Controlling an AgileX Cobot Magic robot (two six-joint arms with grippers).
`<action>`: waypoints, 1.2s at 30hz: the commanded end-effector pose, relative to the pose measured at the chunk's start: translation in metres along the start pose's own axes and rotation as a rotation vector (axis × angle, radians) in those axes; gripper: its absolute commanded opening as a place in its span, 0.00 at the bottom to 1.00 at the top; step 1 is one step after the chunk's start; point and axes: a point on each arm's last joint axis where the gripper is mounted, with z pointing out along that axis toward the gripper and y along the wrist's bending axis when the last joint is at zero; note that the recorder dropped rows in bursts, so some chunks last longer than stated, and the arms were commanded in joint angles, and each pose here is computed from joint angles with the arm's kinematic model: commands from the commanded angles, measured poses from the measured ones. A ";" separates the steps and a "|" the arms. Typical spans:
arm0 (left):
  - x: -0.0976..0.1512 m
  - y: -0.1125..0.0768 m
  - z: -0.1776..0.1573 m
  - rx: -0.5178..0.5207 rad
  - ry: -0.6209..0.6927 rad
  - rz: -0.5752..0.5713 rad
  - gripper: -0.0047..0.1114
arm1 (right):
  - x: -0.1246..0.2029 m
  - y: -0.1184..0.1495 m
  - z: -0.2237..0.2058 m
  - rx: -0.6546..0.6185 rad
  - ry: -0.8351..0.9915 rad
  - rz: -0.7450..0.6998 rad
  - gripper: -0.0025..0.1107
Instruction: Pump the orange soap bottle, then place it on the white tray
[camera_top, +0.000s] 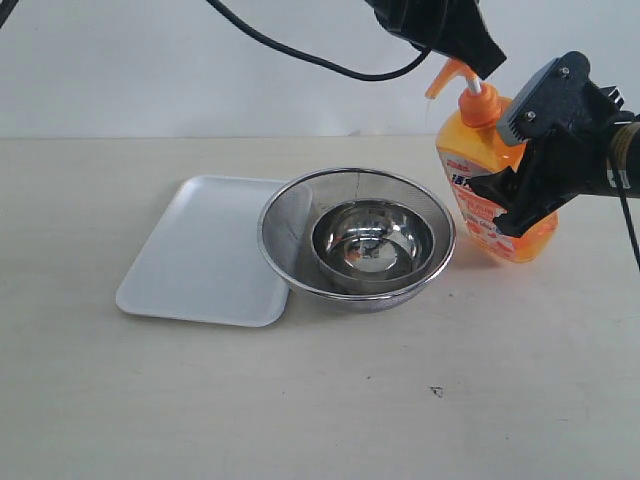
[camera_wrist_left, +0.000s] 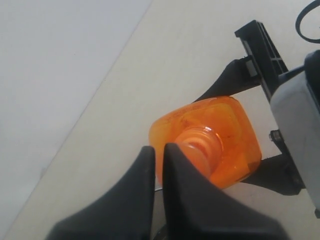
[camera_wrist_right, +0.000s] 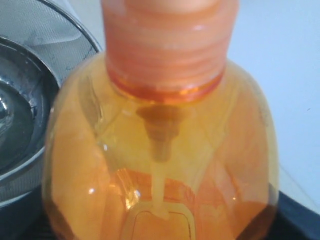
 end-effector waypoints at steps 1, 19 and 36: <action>0.023 -0.010 0.026 0.068 0.130 -0.017 0.08 | -0.014 -0.004 -0.003 0.004 -0.097 0.024 0.02; -0.011 0.003 -0.020 -0.034 -0.073 -0.005 0.08 | -0.014 -0.004 -0.003 0.004 -0.097 0.026 0.02; 0.005 -0.004 0.000 0.032 0.035 -0.021 0.08 | -0.014 -0.004 -0.003 0.004 -0.097 0.026 0.02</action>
